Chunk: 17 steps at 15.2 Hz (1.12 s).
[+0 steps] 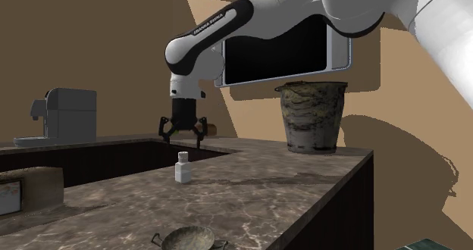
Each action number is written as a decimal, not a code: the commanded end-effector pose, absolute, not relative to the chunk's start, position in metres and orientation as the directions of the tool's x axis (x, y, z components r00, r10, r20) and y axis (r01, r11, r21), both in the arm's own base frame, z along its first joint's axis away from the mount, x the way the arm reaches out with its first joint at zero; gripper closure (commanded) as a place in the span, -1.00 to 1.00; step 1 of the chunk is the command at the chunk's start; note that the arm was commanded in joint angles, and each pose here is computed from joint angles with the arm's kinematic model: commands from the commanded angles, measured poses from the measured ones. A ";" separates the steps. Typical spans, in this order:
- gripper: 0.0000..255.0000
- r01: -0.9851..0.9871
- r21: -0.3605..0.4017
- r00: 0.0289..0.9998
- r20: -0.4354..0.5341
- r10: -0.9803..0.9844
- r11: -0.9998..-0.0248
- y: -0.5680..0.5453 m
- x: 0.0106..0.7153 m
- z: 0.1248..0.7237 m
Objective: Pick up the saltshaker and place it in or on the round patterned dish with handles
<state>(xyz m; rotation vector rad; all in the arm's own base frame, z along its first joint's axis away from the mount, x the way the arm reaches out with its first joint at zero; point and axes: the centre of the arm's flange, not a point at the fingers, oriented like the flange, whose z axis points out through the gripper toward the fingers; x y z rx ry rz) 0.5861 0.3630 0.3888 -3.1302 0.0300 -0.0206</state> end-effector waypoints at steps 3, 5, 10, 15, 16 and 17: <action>-1.00 -0.019 -0.011 1.000 0.013 -0.019 -1.000 0.364 0.587 0.369; -1.00 -0.019 -0.011 1.000 0.013 -0.019 -1.000 0.364 0.587 0.369; -1.00 -0.019 -0.011 1.000 0.013 -0.019 -1.000 0.364 0.587 0.369; 1.00 -0.019 -0.011 1.000 0.013 -0.019 -1.000 0.364 0.587 0.369; 1.00 -0.019 -0.011 1.000 0.013 -0.019 -1.000 0.364 0.587 0.369; 1.00 -0.019 -0.011 1.000 0.013 -0.019 -1.000 0.364 0.587 0.369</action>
